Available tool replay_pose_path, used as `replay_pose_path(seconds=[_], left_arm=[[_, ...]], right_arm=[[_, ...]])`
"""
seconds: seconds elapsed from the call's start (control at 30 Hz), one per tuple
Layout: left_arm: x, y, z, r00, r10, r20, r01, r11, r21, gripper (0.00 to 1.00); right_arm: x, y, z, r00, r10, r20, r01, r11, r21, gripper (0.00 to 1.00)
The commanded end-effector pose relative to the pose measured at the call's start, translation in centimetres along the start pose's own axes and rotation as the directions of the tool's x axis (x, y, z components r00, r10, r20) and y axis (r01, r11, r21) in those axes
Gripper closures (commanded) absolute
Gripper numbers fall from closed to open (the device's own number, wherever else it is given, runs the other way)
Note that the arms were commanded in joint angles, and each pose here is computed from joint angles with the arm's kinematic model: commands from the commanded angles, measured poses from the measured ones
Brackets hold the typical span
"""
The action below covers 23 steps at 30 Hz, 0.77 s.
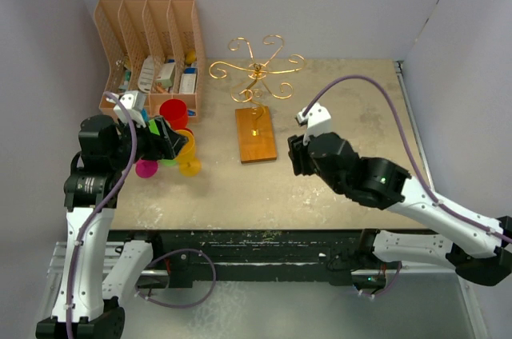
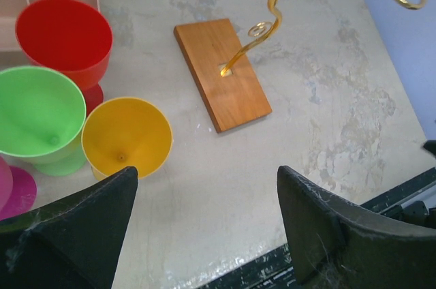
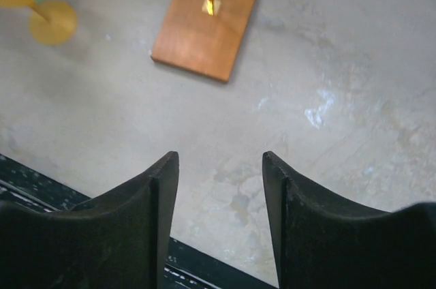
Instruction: Take the wine glass off the wine glass rack
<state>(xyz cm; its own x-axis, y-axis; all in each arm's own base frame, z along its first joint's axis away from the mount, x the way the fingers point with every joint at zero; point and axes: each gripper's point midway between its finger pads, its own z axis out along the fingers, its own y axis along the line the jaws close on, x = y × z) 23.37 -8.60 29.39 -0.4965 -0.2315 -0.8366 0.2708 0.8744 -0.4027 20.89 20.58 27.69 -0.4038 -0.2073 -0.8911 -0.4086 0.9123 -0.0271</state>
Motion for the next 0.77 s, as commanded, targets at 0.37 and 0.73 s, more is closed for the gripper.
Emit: replay_pose_path(seconds=[0.37, 0.73], left_arm=[[0.0, 1.0, -1.4, 0.968, 0.086, 0.237, -0.079, 0.996, -0.038, 0.10], [0.1, 1.6, -1.7, 0.970, 0.079, 0.231, -0.062, 0.995, -0.078, 0.10]], right_arm=[[6.8, -4.5, 2.1, 0.952, 0.293, 0.093, -0.307, 0.909, 0.281, 0.09], [8.6, -4.6, 1.6, 0.959, 0.276, 0.057, -0.281, 0.922, 0.265, 0.08]])
